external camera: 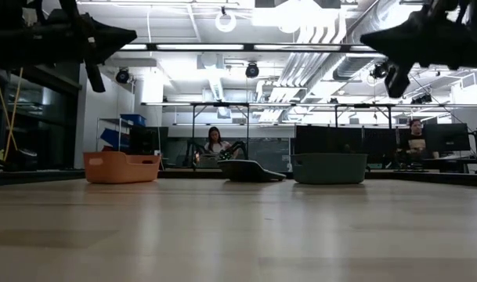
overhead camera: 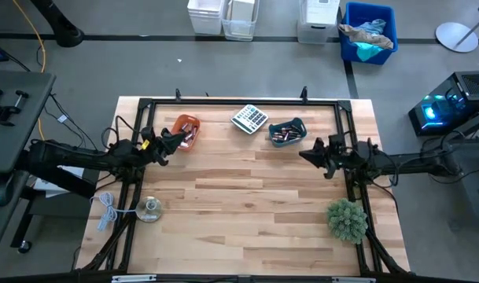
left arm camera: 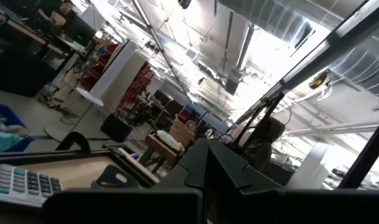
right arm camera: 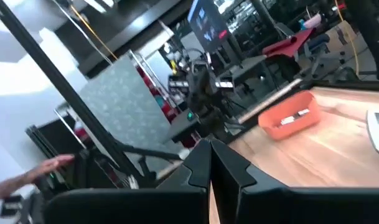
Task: Sort batteries
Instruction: Return to Home Position
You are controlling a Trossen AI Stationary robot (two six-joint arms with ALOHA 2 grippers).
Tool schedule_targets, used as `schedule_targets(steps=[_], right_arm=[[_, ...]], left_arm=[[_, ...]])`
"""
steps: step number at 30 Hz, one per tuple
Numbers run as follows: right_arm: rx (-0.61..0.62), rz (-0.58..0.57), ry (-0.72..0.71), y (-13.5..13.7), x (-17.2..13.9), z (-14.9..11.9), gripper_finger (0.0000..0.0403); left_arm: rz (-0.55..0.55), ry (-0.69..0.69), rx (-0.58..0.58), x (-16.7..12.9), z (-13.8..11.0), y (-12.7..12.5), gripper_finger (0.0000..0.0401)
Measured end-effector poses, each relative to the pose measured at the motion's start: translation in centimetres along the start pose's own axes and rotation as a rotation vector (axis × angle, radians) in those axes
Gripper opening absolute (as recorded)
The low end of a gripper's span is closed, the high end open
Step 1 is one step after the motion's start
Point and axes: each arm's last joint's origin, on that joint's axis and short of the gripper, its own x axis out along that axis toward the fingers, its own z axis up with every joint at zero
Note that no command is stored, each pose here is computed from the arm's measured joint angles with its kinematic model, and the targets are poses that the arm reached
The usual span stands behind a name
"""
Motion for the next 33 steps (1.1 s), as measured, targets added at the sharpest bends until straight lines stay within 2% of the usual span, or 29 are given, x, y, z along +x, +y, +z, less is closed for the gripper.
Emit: schedule_targets(steps=[7,11,16,21,28,31,33], right_arm=[[-0.083,0.031,0.186,-1.3,-0.6,-2.5,0.0000],[-0.023,-0.054,0.353,-2.2,-1.0,-3.9,0.0000],[-0.005,-0.196,0.537,-3.4,-1.9,-5.5,0.0000],[-0.008,-0.223,0.548,-3.5,-1.9,-5.6,0.0000],[-0.008,-0.225,0.552,-3.6,-2.0,-5.7,0.0000],[-0.014,-0.178,0.495,-3.1,-2.1,-5.2,0.0000],[-0.017,-0.121,0.424,-2.5,-2.3,-4.5,0.0000]], left_arm=[[0.004,0.005,0.003,-0.8,0.6,0.0,0.0000],[-0.005,-0.013,-0.003,-1.8,1.4,-0.1,0.0000],[-0.030,-0.053,-0.019,-2.6,2.1,-0.2,0.0000],[-0.016,-0.030,-0.010,-3.3,2.1,0.1,0.0000],[0.093,0.172,0.068,-3.6,0.2,1.3,0.0000],[0.141,0.256,0.100,-3.8,-0.6,1.9,0.0000],[0.139,0.261,0.101,-3.8,-0.6,1.9,0.0000]])
